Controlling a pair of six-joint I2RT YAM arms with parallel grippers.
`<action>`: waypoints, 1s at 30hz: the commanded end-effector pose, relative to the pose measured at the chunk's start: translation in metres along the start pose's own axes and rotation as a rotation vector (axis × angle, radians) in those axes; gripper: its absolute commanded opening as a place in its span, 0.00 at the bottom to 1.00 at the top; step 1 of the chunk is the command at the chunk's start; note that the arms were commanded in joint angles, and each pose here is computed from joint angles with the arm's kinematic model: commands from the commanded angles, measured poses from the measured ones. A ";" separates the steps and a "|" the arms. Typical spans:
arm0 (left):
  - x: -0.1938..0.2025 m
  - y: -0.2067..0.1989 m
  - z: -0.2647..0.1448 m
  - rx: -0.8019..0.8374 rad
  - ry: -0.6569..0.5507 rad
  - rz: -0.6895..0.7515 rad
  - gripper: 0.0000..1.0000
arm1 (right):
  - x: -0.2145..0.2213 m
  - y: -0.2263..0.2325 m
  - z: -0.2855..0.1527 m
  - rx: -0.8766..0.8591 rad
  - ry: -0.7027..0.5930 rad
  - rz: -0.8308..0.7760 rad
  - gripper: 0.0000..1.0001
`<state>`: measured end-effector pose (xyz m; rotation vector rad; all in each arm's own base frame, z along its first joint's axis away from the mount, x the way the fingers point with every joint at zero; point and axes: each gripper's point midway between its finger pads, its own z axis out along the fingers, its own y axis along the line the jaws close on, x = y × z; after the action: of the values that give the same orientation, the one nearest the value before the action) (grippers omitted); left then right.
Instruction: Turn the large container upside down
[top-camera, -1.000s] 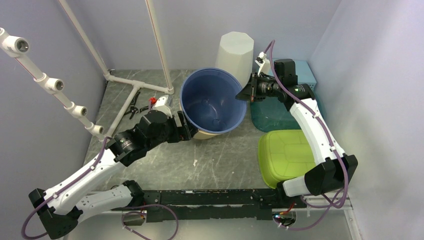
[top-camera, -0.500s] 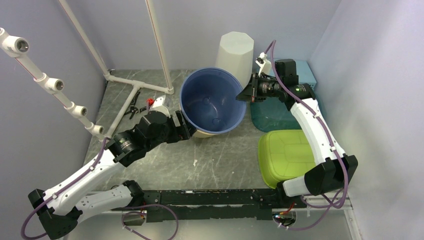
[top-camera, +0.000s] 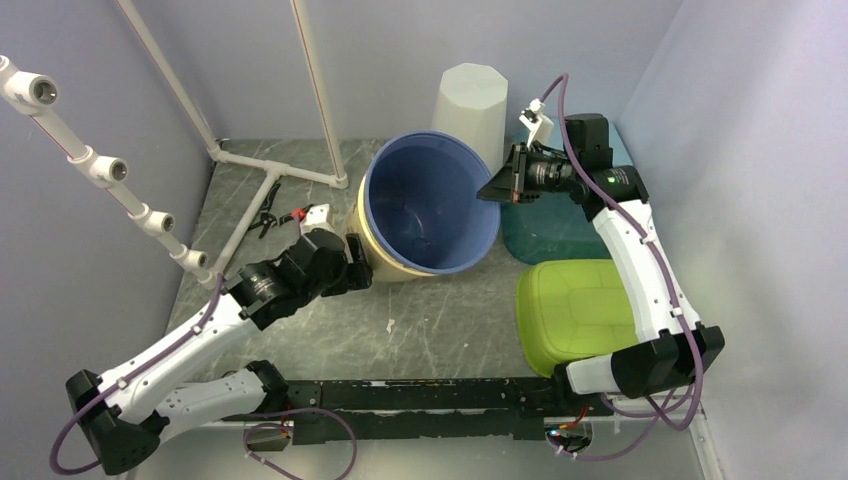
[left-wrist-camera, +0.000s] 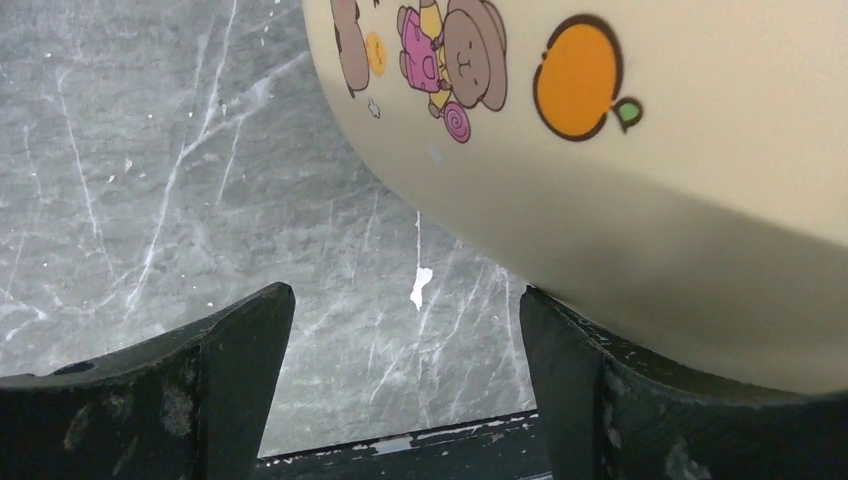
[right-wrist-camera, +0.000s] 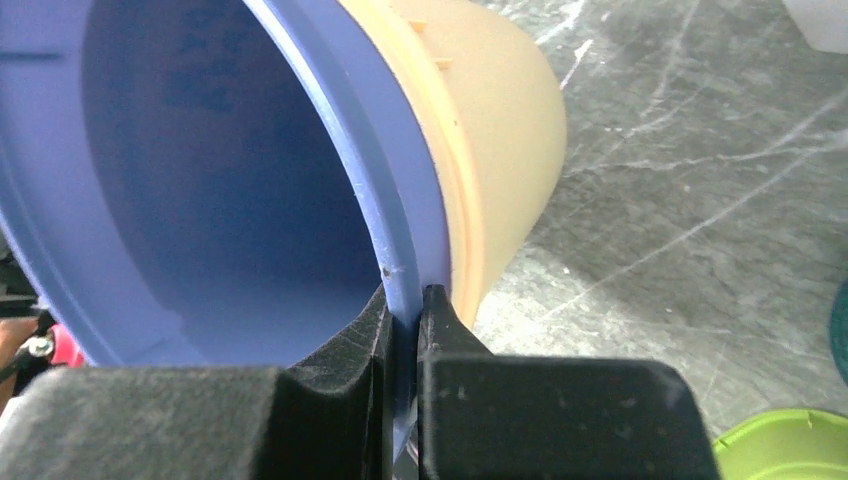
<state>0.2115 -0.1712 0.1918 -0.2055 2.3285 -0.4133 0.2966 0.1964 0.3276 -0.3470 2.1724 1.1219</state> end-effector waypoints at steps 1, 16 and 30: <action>-0.039 -0.024 -0.010 0.122 -0.165 -0.077 0.89 | 0.000 0.050 -0.023 -0.104 0.006 -0.003 0.00; -0.057 -0.061 -0.043 0.354 -0.212 -0.108 0.92 | 0.001 -0.002 0.001 0.081 0.028 0.058 0.00; -0.047 -0.070 -0.018 0.360 -0.165 -0.161 0.89 | 0.014 0.040 0.004 -0.130 0.049 0.060 0.00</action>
<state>0.2254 -0.1925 0.2431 -0.2208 2.0975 -0.6919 0.3058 0.1839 0.2737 -0.1836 2.3853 0.9576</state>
